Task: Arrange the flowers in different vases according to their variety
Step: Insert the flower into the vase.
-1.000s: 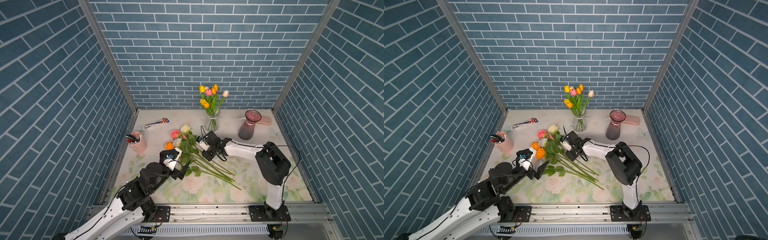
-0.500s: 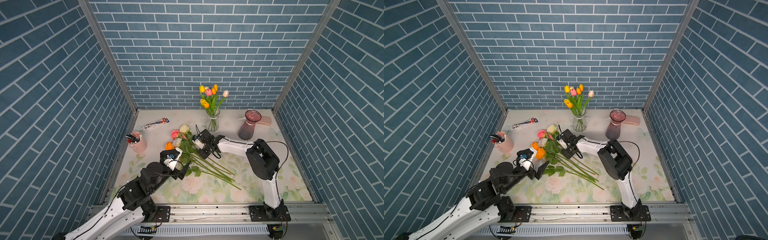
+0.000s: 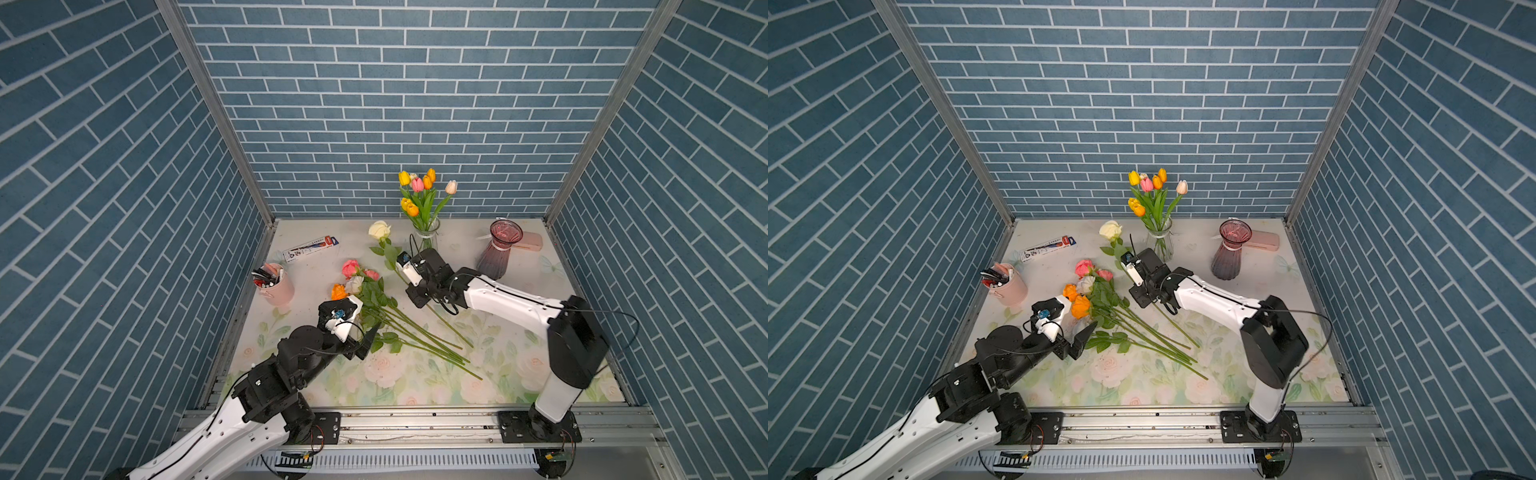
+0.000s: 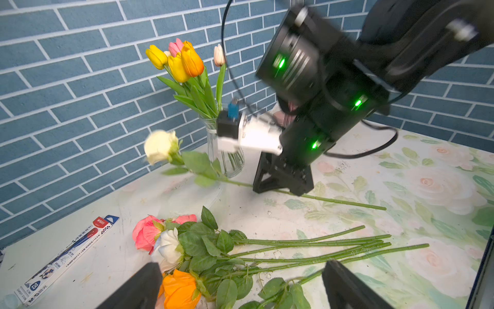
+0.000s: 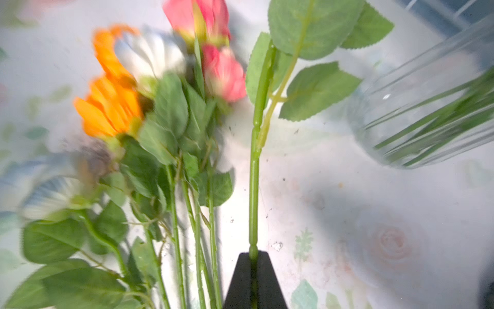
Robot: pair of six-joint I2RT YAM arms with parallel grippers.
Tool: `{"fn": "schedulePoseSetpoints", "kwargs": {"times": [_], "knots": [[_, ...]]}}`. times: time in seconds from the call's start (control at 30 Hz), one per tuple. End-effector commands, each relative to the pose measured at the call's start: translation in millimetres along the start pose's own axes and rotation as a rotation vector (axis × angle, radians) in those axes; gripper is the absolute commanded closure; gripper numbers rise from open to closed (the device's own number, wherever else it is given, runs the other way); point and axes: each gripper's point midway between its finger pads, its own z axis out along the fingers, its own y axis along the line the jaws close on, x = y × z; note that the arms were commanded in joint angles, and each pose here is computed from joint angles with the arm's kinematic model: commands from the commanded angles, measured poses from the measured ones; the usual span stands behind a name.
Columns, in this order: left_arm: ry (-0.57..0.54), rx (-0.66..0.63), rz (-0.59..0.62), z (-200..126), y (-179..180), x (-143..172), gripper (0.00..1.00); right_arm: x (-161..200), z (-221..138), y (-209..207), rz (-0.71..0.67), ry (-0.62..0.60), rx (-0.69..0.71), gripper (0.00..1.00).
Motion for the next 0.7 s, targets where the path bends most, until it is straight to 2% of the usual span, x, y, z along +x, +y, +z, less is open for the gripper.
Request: {"fn": "schedulePoseSetpoints", "kwargs": {"times": [0.0,0.17,0.27,0.37,0.47,0.53,0.67], "knots": [[-0.038,-0.02,-0.005,-5,4,-5,0.0,-18,-31,11,0.027,-0.097,-0.059,1.0],[-0.104,-0.039,-0.024,-18,11,-16,0.0,-31,-92,20,-0.013,-0.258,-0.101,1.0],[-0.135,-0.045,-0.029,-24,13,-20,0.0,-46,-144,15,-0.022,-0.431,-0.077,1.0],[-0.144,-0.048,-0.03,-25,14,-21,0.0,-59,-199,-2,-0.009,-0.626,0.01,1.0],[-0.138,-0.044,-0.027,-24,13,-20,0.0,-67,-252,-32,0.047,-0.83,0.171,1.0],[-0.131,-0.037,-0.025,-22,11,-19,0.0,-64,-287,-58,0.107,-0.965,0.328,1.0],[-0.115,-0.032,-0.021,-19,10,-16,0.0,-56,-332,-99,0.162,-1.116,0.63,1.0]]}}
